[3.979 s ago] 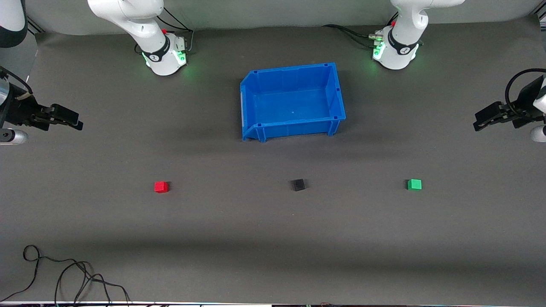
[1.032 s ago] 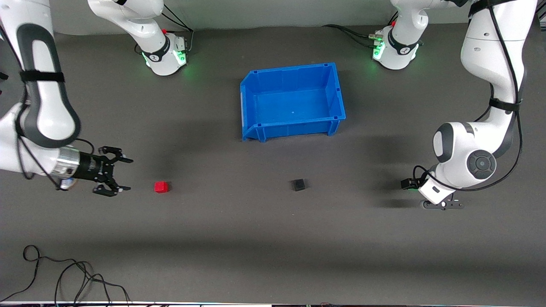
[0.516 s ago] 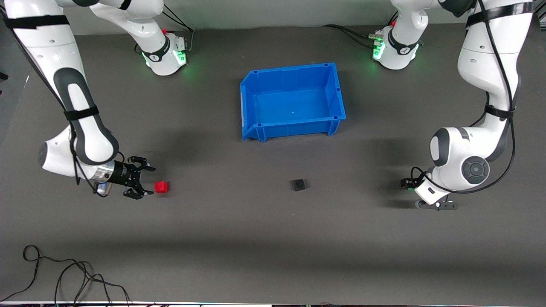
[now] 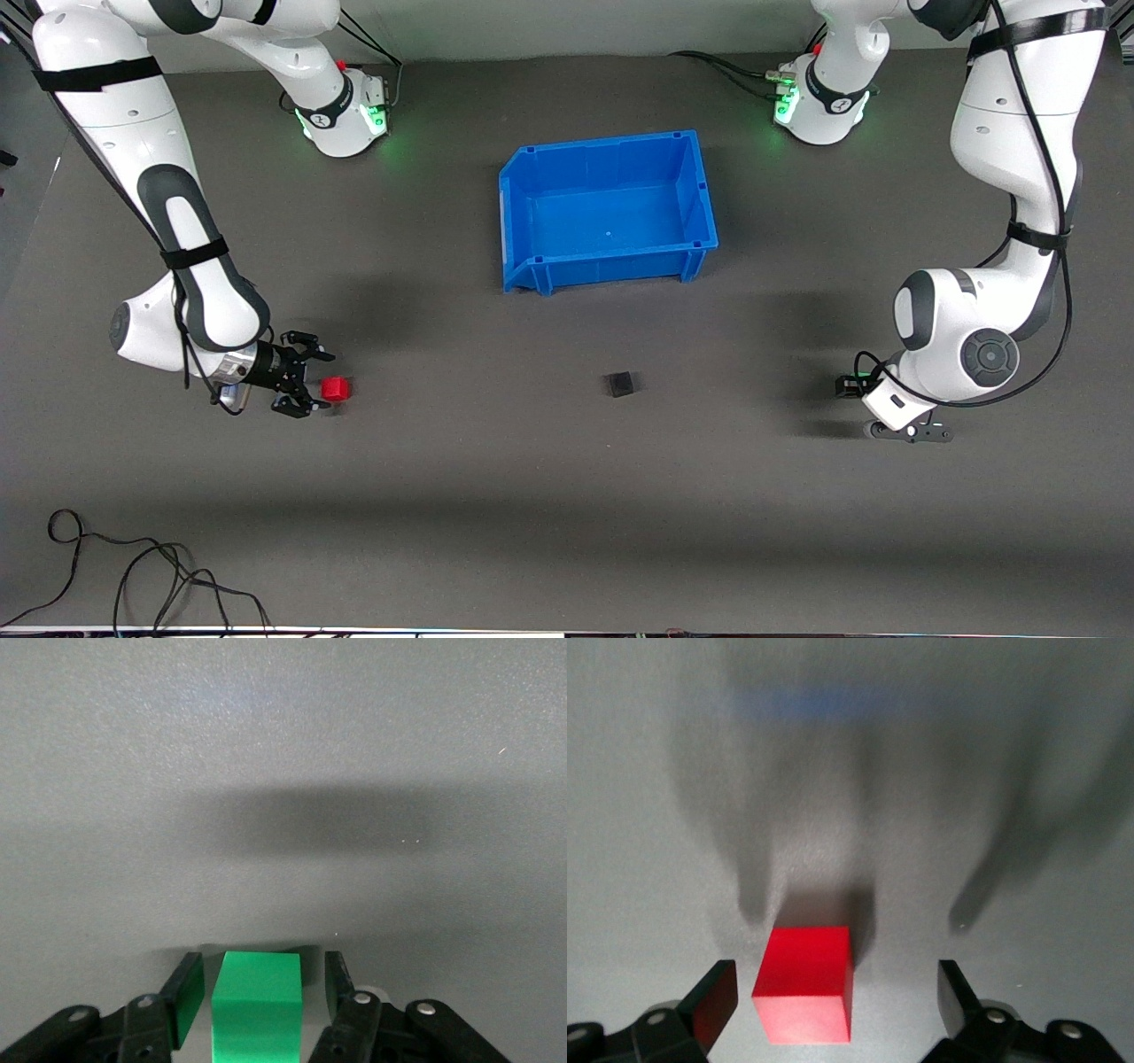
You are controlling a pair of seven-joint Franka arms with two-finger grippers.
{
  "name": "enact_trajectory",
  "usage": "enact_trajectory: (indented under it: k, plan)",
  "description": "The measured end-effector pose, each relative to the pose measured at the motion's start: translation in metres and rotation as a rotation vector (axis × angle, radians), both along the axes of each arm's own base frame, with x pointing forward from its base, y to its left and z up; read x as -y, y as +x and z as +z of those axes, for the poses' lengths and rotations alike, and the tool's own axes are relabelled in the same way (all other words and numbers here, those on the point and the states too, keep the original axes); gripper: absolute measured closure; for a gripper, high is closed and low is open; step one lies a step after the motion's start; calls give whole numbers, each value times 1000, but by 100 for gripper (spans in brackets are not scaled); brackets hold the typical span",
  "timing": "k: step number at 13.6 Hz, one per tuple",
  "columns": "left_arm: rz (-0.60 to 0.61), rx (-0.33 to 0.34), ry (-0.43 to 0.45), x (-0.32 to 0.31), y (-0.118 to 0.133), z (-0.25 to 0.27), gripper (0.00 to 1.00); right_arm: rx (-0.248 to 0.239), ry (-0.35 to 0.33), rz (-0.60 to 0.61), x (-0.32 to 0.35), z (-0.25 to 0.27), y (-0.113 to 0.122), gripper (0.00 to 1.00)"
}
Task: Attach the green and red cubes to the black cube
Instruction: 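Close the right gripper on the red cube while the left gripper grasps green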
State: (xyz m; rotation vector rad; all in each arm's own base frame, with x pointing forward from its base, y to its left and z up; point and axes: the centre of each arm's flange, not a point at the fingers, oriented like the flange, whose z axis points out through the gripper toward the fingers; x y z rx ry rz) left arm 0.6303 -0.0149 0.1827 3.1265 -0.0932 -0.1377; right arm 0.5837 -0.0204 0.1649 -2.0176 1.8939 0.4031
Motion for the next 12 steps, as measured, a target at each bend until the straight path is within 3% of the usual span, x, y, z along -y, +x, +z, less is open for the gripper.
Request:
enact_trajectory:
  k: [2, 3, 5, 9, 10, 12]
  plan:
    - [-1, -6, 0, 0, -1, -4, 42, 1, 0, 3, -4, -2, 1, 4]
    - [0, -8, 0, 0, -1, -6, 42, 2, -1, 2, -3, -3, 2, 12]
    - [-2, -1, 1, -1, 1, -5, 60, 5, -2, 2, -2, -2, 3, 37]
    - [-4, 19, 1, -1, 9, 3, 60, 12, -3, 1, 1, 0, 5, 46]
    - [6, 20, 0, -1, 9, 4, 60, 16, -3, 2, 1, 1, 6, 55]
    - [108, 19, 6, 3, 9, 4, 60, 23, -3, 6, 2, 2, 8, 60]
